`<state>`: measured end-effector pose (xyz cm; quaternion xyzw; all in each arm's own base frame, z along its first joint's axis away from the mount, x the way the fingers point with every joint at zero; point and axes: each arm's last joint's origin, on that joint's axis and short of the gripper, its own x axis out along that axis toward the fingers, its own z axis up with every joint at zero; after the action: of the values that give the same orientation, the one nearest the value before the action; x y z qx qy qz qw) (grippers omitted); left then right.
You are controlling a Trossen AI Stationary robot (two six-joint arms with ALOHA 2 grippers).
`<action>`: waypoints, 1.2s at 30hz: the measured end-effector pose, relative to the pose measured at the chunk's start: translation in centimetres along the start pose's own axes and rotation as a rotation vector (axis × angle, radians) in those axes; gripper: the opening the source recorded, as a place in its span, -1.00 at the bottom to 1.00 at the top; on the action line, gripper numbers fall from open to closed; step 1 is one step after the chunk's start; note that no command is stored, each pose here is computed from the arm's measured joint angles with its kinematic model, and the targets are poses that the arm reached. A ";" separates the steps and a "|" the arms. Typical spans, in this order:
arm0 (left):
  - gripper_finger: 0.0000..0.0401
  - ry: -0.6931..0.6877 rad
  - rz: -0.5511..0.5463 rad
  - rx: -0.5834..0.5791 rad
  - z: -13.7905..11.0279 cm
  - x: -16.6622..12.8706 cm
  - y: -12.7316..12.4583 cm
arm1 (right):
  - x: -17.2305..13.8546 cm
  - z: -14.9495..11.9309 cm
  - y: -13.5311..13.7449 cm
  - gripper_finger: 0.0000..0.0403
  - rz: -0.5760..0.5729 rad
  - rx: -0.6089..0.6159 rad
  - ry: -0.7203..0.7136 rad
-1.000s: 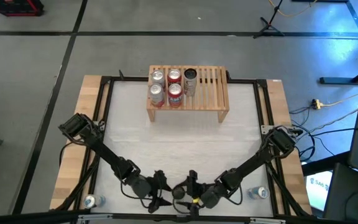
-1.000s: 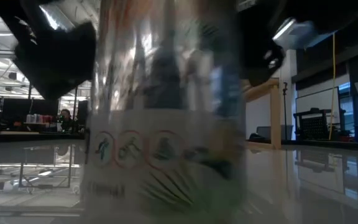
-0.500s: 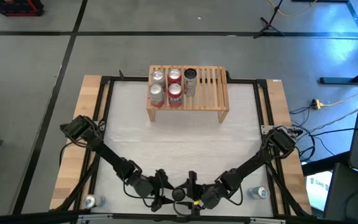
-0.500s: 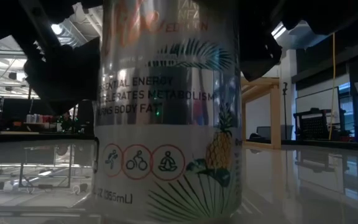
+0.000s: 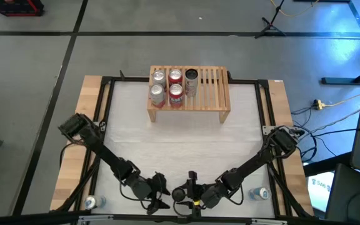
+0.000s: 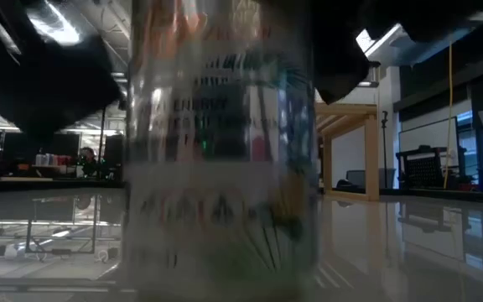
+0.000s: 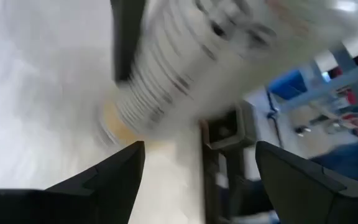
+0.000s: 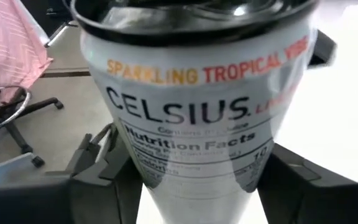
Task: Place canned beverage on shelf
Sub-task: Put the white yellow soda can on the shelf aligned with the other white yellow soda can
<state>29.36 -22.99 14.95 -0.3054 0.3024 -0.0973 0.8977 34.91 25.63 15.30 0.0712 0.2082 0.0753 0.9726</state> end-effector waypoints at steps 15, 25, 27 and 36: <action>0.50 -0.070 -0.011 -0.041 7.1 -14.4 -3.6 | -6.9 12.7 -6.1 0.12 -0.146 -0.084 -0.062; 0.50 -0.037 0.013 0.027 8.9 -19.7 -2.0 | -16.9 19.2 -12.1 0.11 -0.356 0.033 -0.181; 0.50 -0.046 0.018 0.053 9.2 -20.3 -1.8 | -18.5 19.5 -12.9 0.12 -0.401 0.036 -0.179; 0.50 -0.109 0.052 0.068 10.3 -20.7 -1.1 | -19.9 20.3 -18.6 0.11 -0.453 -0.027 -0.128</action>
<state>19.06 -11.36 32.07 -0.2714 0.2573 -0.0671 0.9250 27.58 1.71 38.34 0.0144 0.1556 -0.1466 0.9768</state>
